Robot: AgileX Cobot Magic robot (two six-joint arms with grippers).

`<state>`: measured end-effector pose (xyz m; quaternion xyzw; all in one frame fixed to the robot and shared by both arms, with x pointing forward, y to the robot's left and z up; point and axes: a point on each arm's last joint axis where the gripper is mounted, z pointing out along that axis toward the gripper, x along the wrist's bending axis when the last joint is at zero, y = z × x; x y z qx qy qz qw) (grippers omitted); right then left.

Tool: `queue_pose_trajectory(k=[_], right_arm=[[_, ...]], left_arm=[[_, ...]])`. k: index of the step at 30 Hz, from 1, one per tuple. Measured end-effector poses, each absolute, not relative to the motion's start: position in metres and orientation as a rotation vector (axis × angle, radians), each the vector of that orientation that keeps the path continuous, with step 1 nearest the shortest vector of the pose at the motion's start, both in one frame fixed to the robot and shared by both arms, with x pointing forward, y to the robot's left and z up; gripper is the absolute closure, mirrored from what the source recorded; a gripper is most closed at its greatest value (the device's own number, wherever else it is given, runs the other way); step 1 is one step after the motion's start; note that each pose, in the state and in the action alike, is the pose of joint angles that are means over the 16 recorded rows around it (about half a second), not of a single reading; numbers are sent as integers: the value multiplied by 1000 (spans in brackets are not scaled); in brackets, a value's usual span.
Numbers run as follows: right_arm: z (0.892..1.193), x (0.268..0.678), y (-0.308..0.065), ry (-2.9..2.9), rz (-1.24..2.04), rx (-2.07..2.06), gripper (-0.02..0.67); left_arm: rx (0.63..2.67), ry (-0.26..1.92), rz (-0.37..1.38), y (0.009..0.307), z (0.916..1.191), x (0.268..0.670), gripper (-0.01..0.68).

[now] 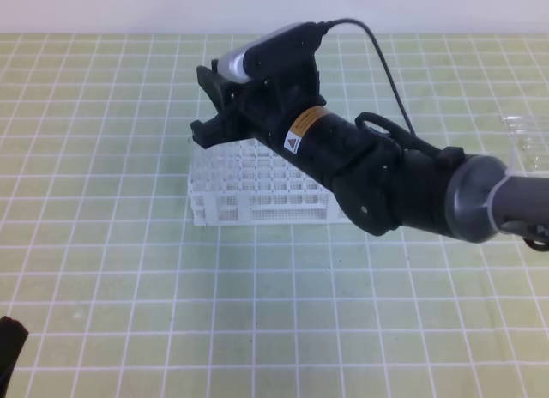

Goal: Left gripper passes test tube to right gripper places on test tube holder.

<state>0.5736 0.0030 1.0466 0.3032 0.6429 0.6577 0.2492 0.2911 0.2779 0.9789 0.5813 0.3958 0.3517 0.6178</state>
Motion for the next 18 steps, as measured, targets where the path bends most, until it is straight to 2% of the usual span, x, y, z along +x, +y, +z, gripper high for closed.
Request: queue_pose_trajectory(k=[18], right_arm=[[1035,577,6,1766,1790,849,561]], left_arm=[[1343,913,807,278,977,291,675]])
